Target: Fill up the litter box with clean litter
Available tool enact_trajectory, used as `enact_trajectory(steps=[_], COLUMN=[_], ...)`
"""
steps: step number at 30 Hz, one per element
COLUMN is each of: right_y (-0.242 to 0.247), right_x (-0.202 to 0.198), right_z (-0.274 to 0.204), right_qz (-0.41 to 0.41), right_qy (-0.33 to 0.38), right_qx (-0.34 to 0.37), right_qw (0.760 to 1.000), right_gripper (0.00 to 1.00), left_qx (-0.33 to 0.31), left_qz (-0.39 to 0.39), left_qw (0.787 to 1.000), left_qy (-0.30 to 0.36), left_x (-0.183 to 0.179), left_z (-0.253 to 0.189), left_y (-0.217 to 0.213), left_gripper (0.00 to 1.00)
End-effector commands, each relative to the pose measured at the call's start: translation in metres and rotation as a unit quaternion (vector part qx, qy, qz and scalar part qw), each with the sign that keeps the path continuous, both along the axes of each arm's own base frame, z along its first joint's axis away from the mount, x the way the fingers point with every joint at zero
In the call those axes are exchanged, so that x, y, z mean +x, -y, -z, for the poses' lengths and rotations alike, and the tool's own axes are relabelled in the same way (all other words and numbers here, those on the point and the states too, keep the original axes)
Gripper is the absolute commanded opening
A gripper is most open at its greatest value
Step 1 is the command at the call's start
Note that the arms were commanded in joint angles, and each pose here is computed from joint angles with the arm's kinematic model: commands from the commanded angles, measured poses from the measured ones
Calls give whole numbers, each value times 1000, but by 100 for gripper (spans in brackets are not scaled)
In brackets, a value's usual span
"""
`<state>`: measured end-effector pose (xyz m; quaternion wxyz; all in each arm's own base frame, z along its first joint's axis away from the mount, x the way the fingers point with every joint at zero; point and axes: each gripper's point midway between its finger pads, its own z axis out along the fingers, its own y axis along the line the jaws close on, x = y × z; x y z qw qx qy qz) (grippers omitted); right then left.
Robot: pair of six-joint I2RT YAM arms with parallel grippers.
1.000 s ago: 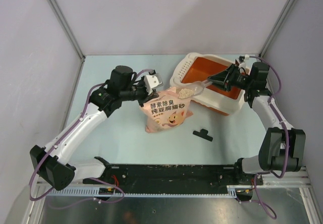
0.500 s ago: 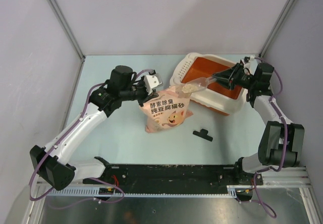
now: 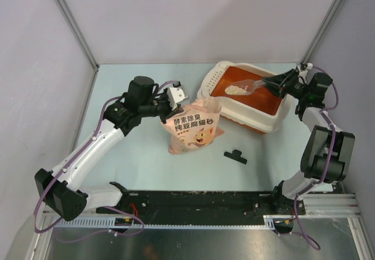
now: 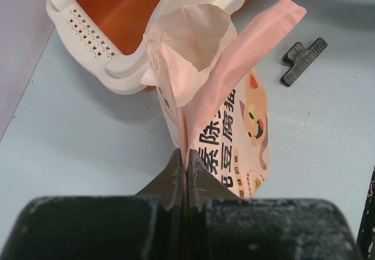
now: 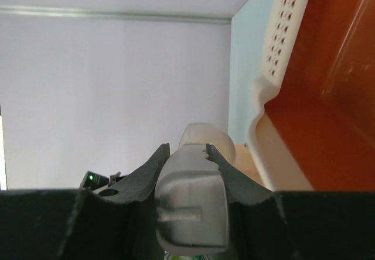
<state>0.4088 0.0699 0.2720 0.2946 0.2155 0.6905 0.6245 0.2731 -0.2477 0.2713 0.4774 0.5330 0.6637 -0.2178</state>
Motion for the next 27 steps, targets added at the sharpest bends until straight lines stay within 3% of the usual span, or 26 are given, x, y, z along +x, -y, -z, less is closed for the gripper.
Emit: enact_trajectory(steps=[1, 5, 8, 13, 16, 20, 24, 27], right_y=[35, 64, 83, 106, 102, 84, 89, 109], right_x=[22, 44, 58, 73, 82, 88, 66, 53], right_z=[-28, -25, -24, -17, -19, -34, -40, -44], right_qz=[33, 83, 132, 210, 228, 210, 200, 210], right_qy=[74, 90, 103, 117, 120, 136, 124, 129], right_qx=[-20, -64, -140, -270, -300, -293, -320, -359], right_qw=[996, 990, 976, 932, 918, 923, 918, 900], right_gripper=[0, 0, 0, 0, 0, 0, 0, 0], left_qx=[-4, -4, -4, -4, -7, -14, -24, -33], left_qz=[11, 11, 16, 19, 27, 35, 46, 53], left_qw=[1000, 1000, 1000, 1000, 999, 999, 999, 998], left_qy=[22, 20, 17, 20, 16, 5, 3, 9], left_x=[3, 3, 1, -2, -4, -9, -16, -18], left_z=[-6, -5, -3, -1, -1, 0, -4, -12], left_y=[3, 3, 5, 3, 5, 7, 9, 10], left_gripper=[0, 0, 0, 0, 0, 0, 0, 0])
